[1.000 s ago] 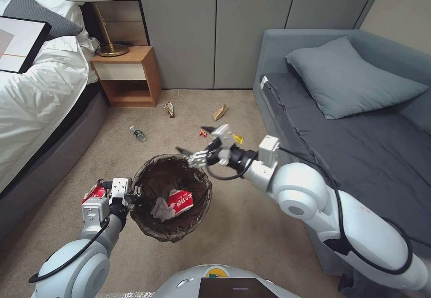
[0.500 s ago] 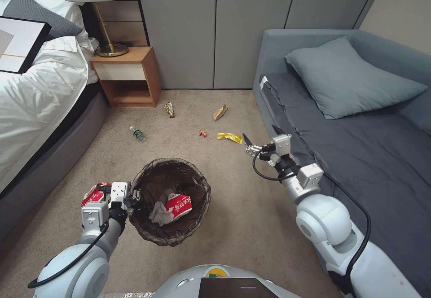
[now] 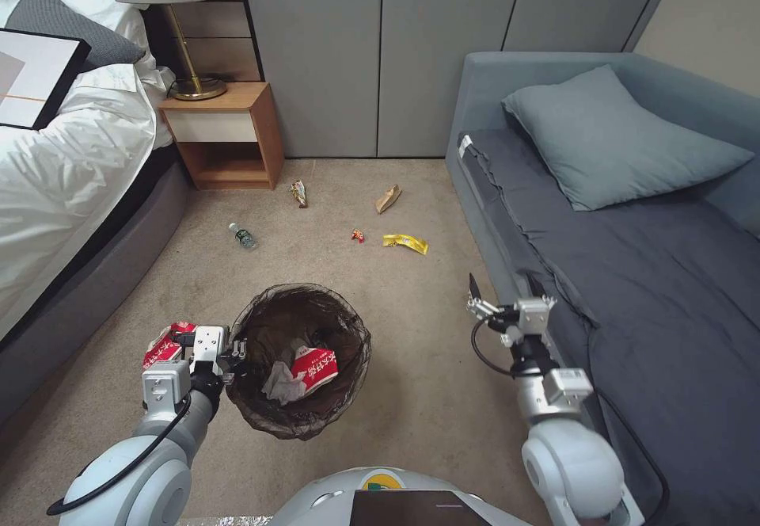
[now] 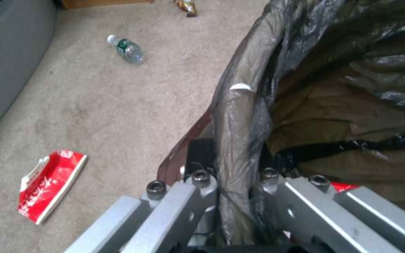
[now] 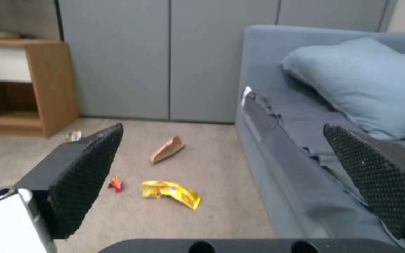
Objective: Pick up the trash bin, then pick up the garbage from the floor and place it into the trash bin.
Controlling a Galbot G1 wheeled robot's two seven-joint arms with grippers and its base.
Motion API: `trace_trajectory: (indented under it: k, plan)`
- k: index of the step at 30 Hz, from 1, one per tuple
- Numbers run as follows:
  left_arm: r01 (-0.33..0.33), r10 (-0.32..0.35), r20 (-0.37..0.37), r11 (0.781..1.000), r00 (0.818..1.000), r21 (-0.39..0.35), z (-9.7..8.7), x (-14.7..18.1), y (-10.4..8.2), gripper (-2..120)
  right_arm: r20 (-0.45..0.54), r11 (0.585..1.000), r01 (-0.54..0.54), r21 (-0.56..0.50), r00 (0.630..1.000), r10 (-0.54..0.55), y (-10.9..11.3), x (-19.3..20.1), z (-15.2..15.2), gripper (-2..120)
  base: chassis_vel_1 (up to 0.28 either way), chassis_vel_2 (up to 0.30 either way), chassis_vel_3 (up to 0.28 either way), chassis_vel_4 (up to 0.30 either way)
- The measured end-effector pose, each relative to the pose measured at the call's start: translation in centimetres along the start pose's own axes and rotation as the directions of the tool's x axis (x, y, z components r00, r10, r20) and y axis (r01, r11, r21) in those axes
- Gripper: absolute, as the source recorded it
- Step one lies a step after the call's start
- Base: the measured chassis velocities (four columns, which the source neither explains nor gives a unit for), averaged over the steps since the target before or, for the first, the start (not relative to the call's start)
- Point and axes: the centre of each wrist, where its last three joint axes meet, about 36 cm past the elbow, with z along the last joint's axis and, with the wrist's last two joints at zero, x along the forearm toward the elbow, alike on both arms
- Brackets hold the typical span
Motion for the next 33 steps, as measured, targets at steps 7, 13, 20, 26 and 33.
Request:
trace_trajectory:
  k: [7,13,20,26,33]
  plan:
    - [-0.001,0.001,0.011,1.0,1.0,0.024,-0.1,-0.1,-0.2,2,0.046,0.999,-0.054,-0.006,0.997,0.054,0.3,0.7,0.5,100,0.0,0.0,0.0,0.0]
    - [0.015,-0.016,0.035,0.999,0.999,0.043,-0.5,-0.3,-0.2,2,0.052,0.997,-0.077,0.0,0.996,0.077,-0.1,0.4,0.1,100,0.0,0.0,0.0,0.0]
    - [0.006,-0.009,0.057,0.999,0.998,0.053,-1.1,-0.6,-0.5,2,0.05,0.995,-0.102,0.019,0.994,0.101,-1.1,0.3,-0.9,100,0.0,0.0,0.0,0.0]
    - [0.005,-0.01,0.075,0.998,0.997,0.066,-1.5,-0.8,-0.6,2,0.045,0.993,-0.111,0.033,0.993,0.11,-1.6,0.5,-1.5,100,0.0,0.0,0.0,0.0]
    - [0.004,-0.009,0.08,0.998,0.997,0.067,-1.6,-0.8,-0.6,2,0.033,0.992,-0.113,0.048,0.993,0.111,-1.5,0.6,-1.6,100,0.0,0.0,0.0,0.0]
